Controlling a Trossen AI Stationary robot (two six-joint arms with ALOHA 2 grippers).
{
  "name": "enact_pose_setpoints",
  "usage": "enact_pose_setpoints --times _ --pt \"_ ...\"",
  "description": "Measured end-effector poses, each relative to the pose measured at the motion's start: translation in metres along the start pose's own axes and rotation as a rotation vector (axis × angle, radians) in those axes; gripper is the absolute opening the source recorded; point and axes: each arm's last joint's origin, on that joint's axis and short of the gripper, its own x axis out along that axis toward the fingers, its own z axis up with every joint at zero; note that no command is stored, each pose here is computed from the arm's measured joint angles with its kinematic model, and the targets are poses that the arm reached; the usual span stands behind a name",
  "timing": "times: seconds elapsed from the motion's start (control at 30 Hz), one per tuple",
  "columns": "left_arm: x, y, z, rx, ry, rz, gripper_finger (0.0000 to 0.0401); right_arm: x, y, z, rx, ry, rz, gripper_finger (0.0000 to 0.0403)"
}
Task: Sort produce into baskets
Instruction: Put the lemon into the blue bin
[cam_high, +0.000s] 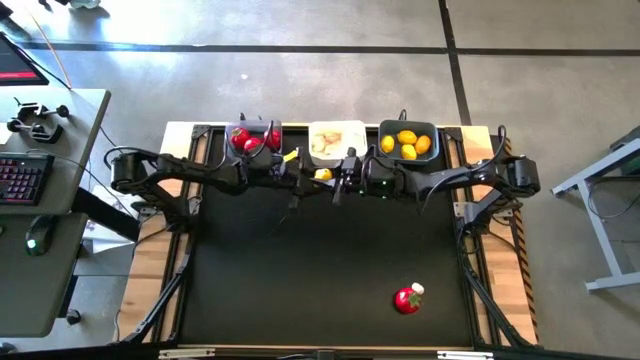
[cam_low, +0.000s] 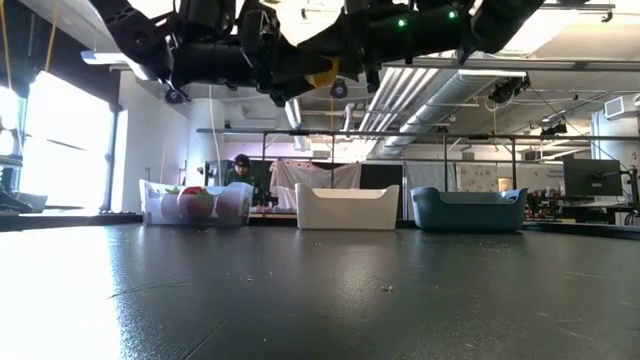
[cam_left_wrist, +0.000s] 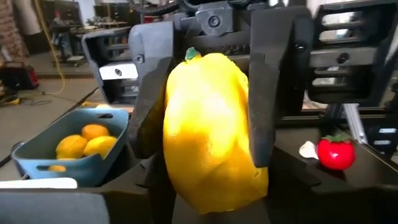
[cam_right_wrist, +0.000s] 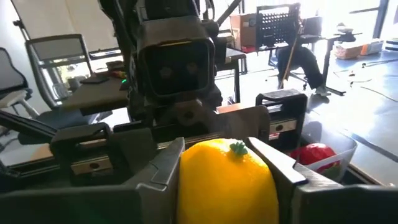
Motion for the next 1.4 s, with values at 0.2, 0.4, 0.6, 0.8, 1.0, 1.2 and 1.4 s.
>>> enact_pose_setpoints --times 0.2,0.4,0.6,0.8,1.0,1.2,1.4 --pt "0.000 0.002 -0.009 -0.048 0.093 0.105 0.0211 0.002 0.002 0.012 -0.048 -0.042 -0.010 0.0142" --pt "-0.001 0.002 -0.017 -0.063 0.173 0.145 0.0222 0.002 -0.001 0.023 -0.143 0.010 -0.090 0.0141" --pt "0.000 -0.002 -0.018 -0.061 0.179 0.135 0.0222 -0.017 -0.026 0.038 -0.217 0.180 -0.353 0.0138" --pt "0.001 -0.008 -0.017 -0.051 0.180 0.114 0.0223 -0.047 -0.068 0.037 -0.228 0.416 -0.609 0.0139" --pt "0.002 -0.012 -0.017 -0.024 0.180 0.097 0.0223 -0.069 -0.116 0.025 -0.146 0.629 -0.789 0.0139" --pt "0.003 -0.013 -0.017 -0.053 0.178 0.097 0.0223 -0.078 -0.153 0.012 -0.083 0.739 -0.916 0.0139" --pt "0.004 -0.019 -0.017 -0.053 0.179 0.078 0.0223 -0.082 -0.178 -0.004 -0.003 0.816 -1.003 0.0139"
